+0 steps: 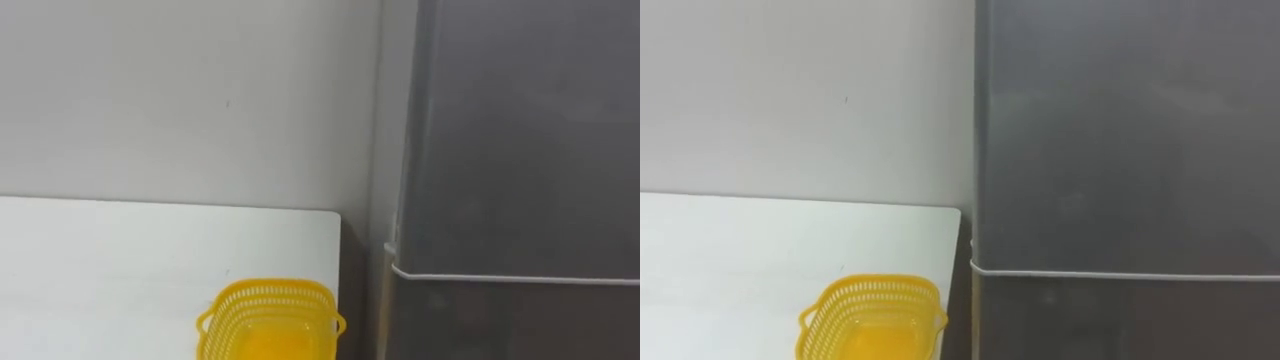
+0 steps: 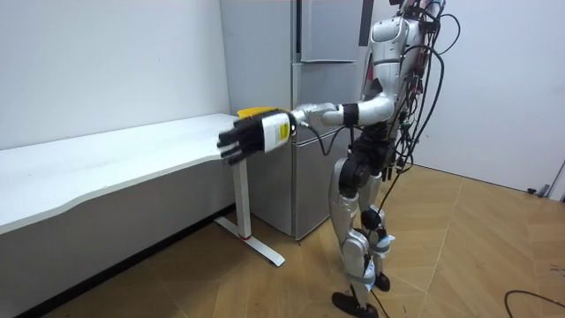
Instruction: Retrieve from the upper fridge
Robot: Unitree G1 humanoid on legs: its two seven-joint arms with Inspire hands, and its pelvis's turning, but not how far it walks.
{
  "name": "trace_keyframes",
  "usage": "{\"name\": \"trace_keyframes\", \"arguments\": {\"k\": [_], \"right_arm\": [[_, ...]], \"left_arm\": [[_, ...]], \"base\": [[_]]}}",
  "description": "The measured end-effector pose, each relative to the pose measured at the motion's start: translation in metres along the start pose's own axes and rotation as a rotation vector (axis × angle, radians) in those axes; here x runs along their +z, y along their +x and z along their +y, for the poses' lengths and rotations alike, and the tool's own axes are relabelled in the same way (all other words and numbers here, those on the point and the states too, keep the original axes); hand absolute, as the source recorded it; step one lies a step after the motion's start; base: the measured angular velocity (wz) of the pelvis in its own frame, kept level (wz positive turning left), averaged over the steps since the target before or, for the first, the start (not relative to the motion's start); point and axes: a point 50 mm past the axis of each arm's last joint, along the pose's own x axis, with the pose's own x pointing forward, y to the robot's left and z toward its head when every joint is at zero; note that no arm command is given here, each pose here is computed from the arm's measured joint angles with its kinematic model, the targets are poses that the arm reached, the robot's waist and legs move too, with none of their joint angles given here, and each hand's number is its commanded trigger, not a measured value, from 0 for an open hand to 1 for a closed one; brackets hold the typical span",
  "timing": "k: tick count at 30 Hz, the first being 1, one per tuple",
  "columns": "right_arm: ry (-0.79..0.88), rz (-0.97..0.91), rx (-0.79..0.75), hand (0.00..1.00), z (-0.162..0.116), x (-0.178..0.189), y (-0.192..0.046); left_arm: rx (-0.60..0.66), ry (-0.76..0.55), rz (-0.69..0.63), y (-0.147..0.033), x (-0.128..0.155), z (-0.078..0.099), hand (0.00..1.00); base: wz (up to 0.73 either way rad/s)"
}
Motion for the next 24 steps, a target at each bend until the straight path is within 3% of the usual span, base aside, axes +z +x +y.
{"name": "trace_keyframes", "arguments": {"k": [5,9,12,17,24], "right_arm": [[-0.026,0.006,0.023,0.0,0.002,-0.005,0.0],[-0.033,-0.01,0.042,0.0,0.004,-0.003,0.0],[-0.039,-0.005,0.065,0.0,0.009,-0.004,0.0],[-0.037,0.011,0.109,0.0,0.013,-0.005,0.0],[-0.035,0.041,0.122,0.0,0.014,-0.009,0.0]], "left_arm": [[-0.142,-0.13,-0.233,-0.011,0.056,-0.018,0.0],[-0.234,-0.192,-0.318,-0.017,0.077,-0.027,0.0],[-0.367,-0.267,-0.36,-0.03,0.093,-0.044,0.0],[-0.726,-0.36,-0.337,-0.058,0.102,-0.082,0.0],[-1.094,-0.43,-0.216,-0.092,0.099,-0.113,0.0]], "base": [[0.04],[0.11],[0.03],[-0.01],[-0.18]]}}
